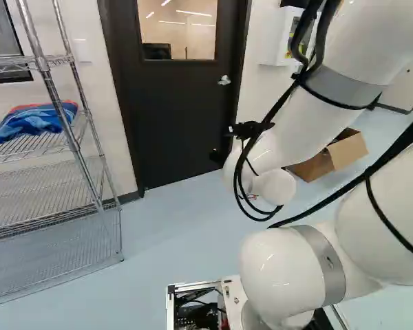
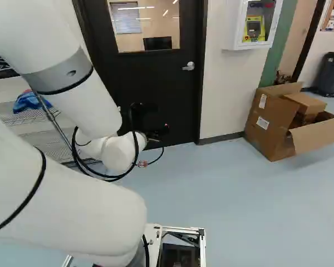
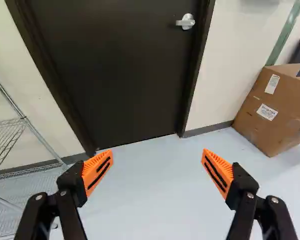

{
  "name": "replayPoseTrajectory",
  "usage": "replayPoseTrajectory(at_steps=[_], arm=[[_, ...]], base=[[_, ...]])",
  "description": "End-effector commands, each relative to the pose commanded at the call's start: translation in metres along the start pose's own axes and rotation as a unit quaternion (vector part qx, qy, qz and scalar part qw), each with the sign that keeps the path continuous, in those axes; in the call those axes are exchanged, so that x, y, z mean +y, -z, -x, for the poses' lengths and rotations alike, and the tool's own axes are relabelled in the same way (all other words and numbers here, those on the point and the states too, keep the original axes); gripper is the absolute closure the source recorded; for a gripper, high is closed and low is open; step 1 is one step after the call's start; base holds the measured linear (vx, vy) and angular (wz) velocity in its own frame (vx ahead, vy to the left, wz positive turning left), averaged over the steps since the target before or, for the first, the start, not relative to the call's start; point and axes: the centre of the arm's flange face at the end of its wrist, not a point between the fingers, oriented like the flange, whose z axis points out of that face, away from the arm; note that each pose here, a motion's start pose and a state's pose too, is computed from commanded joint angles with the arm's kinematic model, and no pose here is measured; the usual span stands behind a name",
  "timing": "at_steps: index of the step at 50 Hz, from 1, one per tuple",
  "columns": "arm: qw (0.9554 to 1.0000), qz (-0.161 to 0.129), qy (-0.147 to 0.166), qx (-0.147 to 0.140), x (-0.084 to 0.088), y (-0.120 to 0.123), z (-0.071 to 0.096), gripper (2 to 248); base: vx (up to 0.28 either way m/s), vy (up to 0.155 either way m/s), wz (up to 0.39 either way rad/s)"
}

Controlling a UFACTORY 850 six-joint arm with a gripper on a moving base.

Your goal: Open the door and move inside

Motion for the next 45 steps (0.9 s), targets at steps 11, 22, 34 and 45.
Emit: replayPoseTrajectory(at_steps=[11, 22, 34, 45], arm=[[1.0, 0.0, 0.0, 0.0, 0.0, 0.0, 0.0, 3], [1.0, 0.0, 0.0, 0.0, 0.0, 0.0, 0.0, 3], [1.0, 0.0, 0.0, 0.0, 0.0, 0.0, 0.0, 3], [1.0, 0.0, 0.0, 0.0, 0.0, 0.0, 0.0, 3]], base=[[0.088, -0.031, 0.0], [0.088, -0.037, 0.0], [0.111, -0.051, 0.0], [0.126, -0.058, 0.001]])
